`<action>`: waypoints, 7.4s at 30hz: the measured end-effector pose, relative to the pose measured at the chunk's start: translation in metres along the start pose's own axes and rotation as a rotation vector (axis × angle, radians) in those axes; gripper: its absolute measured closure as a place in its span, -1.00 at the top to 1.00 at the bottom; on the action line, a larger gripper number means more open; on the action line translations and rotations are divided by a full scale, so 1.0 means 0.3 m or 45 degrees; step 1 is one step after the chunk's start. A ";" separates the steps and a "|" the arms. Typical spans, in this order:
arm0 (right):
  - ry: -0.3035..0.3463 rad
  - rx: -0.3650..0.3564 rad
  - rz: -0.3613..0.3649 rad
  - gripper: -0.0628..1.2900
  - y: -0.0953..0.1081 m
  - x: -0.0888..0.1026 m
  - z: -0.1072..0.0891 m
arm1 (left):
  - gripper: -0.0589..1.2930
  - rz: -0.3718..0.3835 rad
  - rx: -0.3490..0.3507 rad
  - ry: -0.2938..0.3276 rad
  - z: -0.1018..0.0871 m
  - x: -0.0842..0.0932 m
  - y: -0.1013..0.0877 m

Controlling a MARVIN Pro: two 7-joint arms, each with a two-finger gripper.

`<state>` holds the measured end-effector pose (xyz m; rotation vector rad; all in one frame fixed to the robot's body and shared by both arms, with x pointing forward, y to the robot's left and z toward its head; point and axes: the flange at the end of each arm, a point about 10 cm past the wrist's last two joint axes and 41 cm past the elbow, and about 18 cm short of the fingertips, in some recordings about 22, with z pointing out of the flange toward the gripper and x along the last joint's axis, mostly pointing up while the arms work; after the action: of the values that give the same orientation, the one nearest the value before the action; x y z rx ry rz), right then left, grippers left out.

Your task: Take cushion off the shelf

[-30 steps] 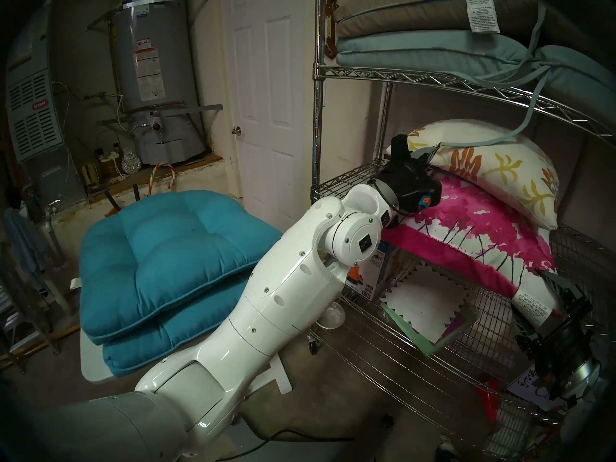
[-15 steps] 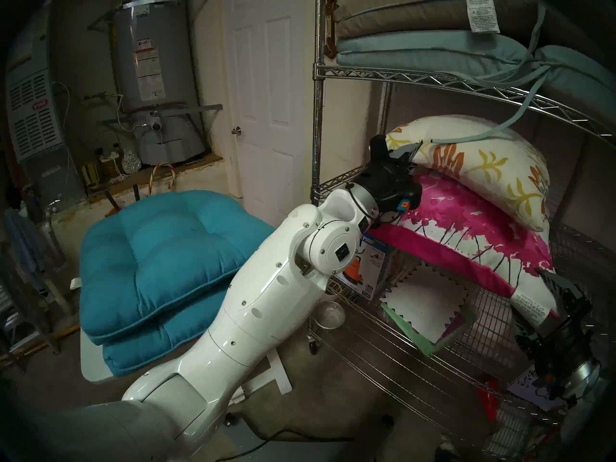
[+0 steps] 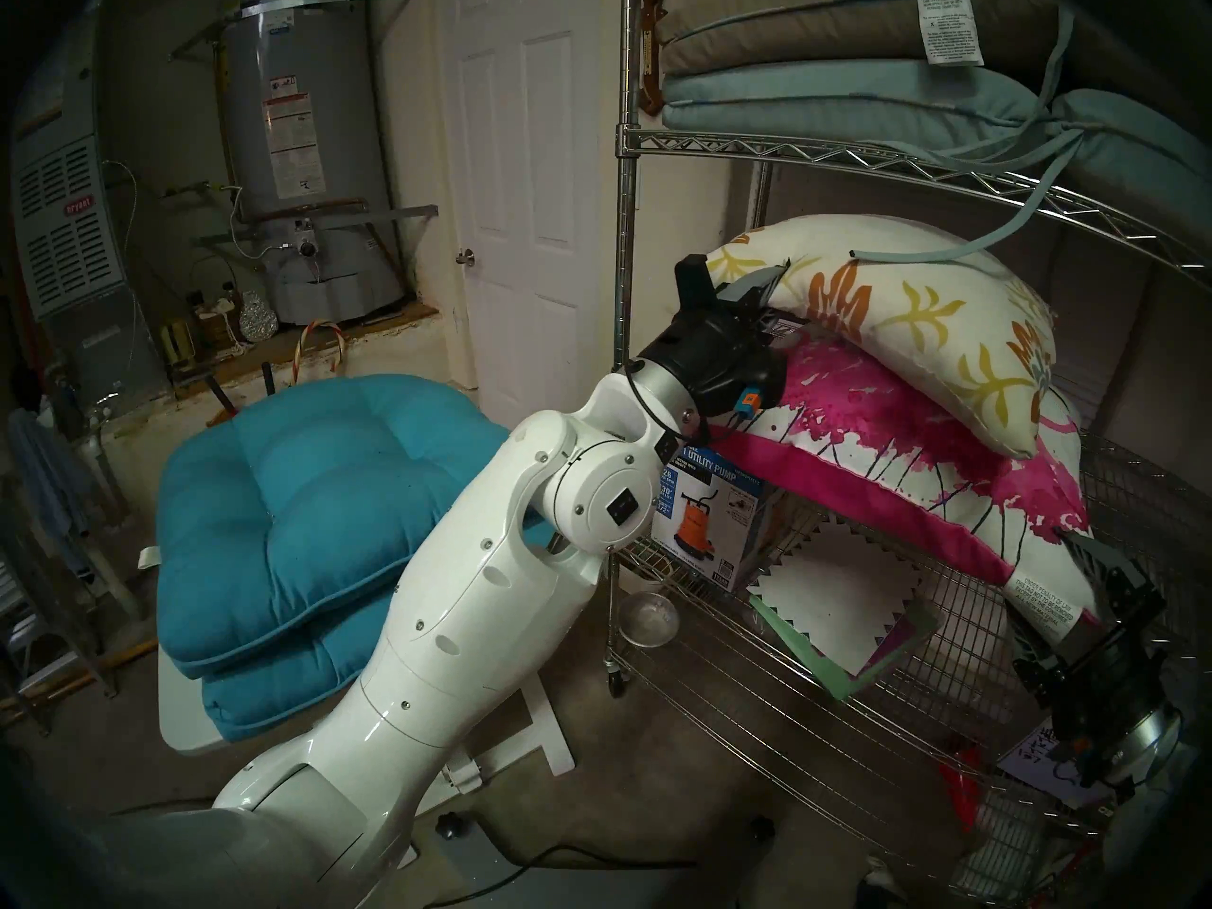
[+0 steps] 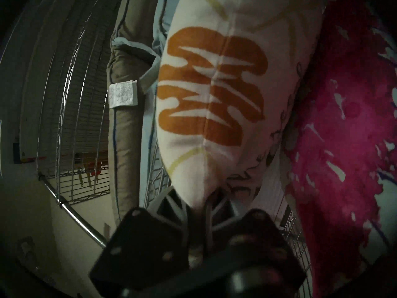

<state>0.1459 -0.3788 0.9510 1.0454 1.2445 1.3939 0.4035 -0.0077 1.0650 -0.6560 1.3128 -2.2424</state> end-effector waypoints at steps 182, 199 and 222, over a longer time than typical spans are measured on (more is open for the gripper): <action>-0.002 0.000 0.000 0.92 0.000 -0.001 0.000 | -0.78 0.601 0.370 -0.865 -1.252 -0.745 -0.481; -0.002 0.000 0.000 0.92 0.000 -0.001 0.000 | -0.78 0.406 0.347 -0.977 -1.320 -0.721 -0.349; -0.001 0.000 0.000 0.92 0.000 -0.001 0.000 | -0.79 -0.110 0.542 -1.309 -1.434 -0.517 -0.323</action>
<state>0.1459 -0.3790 0.9510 1.0460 1.2434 1.3932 0.2499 0.4154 0.9390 -1.4215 0.2950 -1.6886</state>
